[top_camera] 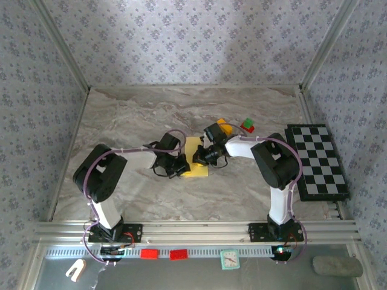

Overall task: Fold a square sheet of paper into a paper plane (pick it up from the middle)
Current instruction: Fold the triangle a second time at the center of the table.

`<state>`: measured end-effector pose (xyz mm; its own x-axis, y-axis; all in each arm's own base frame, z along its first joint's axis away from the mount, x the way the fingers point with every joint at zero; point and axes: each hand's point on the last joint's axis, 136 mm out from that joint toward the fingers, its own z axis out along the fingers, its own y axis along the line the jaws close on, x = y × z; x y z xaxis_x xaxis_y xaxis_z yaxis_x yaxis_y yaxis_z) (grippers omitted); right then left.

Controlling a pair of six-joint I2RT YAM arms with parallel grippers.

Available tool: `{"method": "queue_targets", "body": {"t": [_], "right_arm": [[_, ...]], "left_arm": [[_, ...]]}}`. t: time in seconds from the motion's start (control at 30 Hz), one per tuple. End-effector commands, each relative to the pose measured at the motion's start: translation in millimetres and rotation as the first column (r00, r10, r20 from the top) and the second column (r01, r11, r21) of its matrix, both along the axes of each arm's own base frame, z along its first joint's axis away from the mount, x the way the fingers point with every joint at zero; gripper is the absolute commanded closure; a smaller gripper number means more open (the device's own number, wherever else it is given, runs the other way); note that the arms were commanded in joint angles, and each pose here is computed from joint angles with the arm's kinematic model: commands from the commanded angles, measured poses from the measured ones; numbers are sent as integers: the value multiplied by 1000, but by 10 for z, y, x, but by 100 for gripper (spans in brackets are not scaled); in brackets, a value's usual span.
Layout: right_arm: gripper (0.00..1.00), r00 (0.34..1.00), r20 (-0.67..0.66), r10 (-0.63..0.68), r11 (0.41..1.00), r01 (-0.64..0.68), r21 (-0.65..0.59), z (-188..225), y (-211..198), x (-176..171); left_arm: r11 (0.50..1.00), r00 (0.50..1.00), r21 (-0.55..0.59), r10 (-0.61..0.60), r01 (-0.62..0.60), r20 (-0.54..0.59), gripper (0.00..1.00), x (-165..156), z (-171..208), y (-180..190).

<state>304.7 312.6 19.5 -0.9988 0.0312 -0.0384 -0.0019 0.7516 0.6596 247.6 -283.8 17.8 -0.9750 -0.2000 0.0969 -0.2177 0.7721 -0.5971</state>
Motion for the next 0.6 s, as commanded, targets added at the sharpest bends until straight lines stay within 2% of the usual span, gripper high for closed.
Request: {"method": "queue_targets", "body": {"t": [0.0, 0.17, 0.27, 0.4, 0.57], "right_arm": [[98, 995, -80, -52, 989, 40, -140, -385, -237, -107], [98, 995, -84, -53, 989, 41, -143, -406, -242, -123], [98, 995, -84, -52, 989, 40, -141, -402, -232, -124], [98, 996, -77, -45, 991, 34, -129, -371, -195, -119], [98, 997, -73, -40, 992, 31, -119, -345, -165, -106]], "left_arm": [[985, 991, 172, 1, 22, -132, 100, -440, -254, 399], [984, 994, 175, -15, 34, -109, 100, -454, -97, 435], [989, 999, 145, -21, 27, -42, 100, -299, 105, 361], [999, 998, 51, -9, 6, 63, 100, -24, 374, 141], [1000, 997, 3, -1, 1, 71, 100, 142, 350, -39]]}}
